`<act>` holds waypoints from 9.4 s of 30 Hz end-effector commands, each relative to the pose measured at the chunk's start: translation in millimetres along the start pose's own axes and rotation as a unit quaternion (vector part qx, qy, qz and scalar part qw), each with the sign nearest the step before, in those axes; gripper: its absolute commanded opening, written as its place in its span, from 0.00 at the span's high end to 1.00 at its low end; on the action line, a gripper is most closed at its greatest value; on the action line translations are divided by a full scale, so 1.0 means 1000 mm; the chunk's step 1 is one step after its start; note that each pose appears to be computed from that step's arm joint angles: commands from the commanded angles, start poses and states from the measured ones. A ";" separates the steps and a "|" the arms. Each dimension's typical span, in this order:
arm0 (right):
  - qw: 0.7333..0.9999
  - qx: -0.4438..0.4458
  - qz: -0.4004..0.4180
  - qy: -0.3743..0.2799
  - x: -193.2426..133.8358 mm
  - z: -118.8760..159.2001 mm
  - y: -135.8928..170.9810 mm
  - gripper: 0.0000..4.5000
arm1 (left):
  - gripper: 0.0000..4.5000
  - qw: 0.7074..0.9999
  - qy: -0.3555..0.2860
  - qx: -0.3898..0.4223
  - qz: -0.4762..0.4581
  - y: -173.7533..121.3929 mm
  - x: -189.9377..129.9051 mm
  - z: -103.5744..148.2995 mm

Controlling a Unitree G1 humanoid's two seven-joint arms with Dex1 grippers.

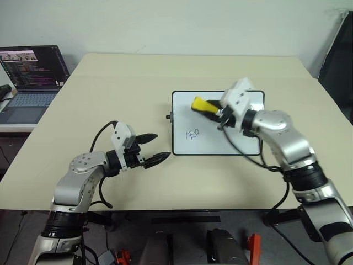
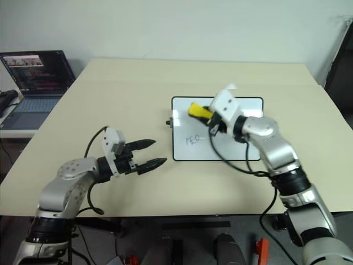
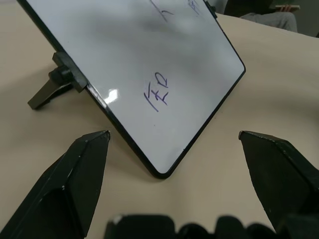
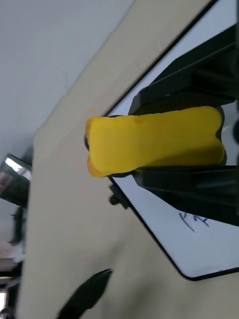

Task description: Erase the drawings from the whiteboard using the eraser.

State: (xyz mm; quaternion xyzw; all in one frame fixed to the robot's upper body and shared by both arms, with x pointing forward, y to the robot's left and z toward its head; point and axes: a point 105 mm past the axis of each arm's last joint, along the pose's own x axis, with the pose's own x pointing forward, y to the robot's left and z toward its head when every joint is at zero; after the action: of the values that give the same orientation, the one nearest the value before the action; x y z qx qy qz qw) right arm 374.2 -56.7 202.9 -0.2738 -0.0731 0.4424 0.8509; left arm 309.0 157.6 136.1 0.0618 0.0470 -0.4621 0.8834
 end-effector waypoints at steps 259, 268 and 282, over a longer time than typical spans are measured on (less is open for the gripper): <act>0.987 0.084 -0.110 0.086 -0.222 -0.044 -0.055 0.78 | 0.00 0.990 -0.017 0.135 -0.040 0.004 -0.004 0.070; 0.959 0.038 -0.280 -0.034 -0.117 -0.023 -0.099 0.78 | 0.00 0.989 -0.045 0.126 -0.070 -0.008 0.018 0.071; 0.950 0.028 -0.307 0.052 -0.101 -0.083 -0.095 0.78 | 0.00 0.989 -0.045 0.117 -0.077 -0.016 0.019 0.065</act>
State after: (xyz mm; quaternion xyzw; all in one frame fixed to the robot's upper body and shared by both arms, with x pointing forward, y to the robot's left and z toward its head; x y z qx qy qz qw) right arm 410.6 -200.2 188.2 -0.2355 -0.0897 0.1711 0.9525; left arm 311.7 123.2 184.2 0.1287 -0.0179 -0.5361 0.8341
